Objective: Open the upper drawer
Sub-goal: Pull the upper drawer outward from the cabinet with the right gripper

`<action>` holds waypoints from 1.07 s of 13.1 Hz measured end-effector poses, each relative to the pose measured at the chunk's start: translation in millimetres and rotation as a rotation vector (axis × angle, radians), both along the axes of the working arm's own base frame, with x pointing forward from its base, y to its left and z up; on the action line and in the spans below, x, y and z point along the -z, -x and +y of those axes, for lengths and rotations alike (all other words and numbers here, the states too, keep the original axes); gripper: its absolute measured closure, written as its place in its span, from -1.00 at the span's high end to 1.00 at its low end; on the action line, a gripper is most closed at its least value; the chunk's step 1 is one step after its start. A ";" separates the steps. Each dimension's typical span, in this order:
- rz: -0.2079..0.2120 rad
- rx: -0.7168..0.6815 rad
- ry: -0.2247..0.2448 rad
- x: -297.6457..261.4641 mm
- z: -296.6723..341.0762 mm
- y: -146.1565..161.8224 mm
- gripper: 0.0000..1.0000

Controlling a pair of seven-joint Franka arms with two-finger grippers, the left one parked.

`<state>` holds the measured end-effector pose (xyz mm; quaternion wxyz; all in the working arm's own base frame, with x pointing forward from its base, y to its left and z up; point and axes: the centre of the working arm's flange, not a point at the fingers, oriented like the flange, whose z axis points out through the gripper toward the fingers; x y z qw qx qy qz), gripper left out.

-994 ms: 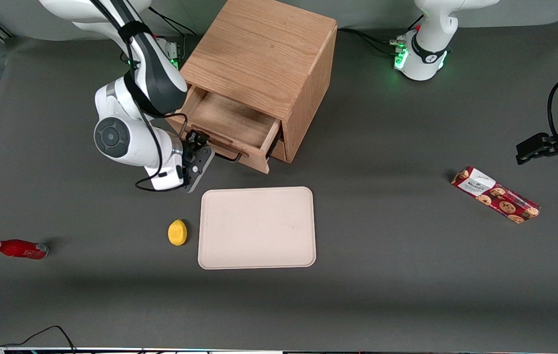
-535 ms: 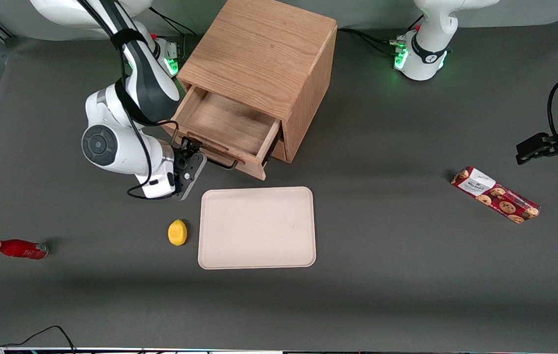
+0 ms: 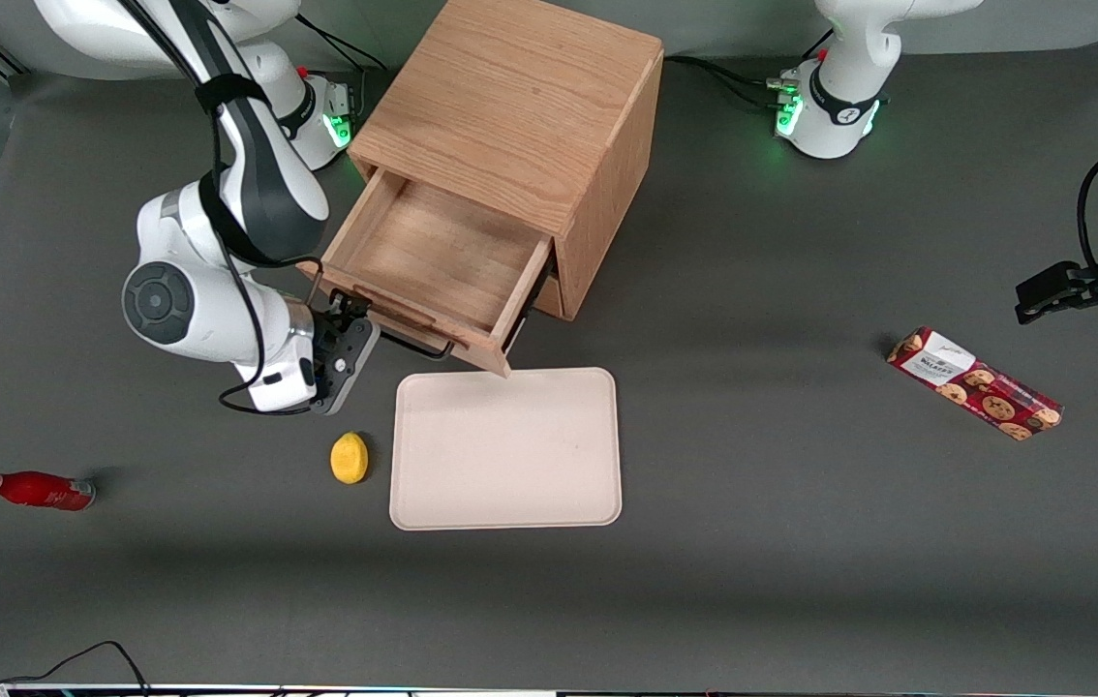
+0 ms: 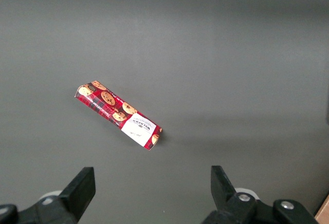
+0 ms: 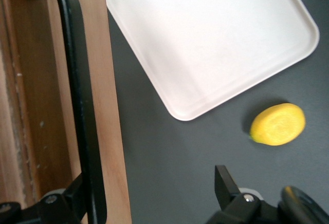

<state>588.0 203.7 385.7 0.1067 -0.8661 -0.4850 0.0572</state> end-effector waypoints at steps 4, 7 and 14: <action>-0.023 -0.008 -0.005 -4.2 -9.7 -14.2 1.00; -0.037 -0.014 -0.006 -6.6 -15.5 -22.1 1.00; -0.056 -0.022 0.016 -11.2 -22.7 -28.0 1.00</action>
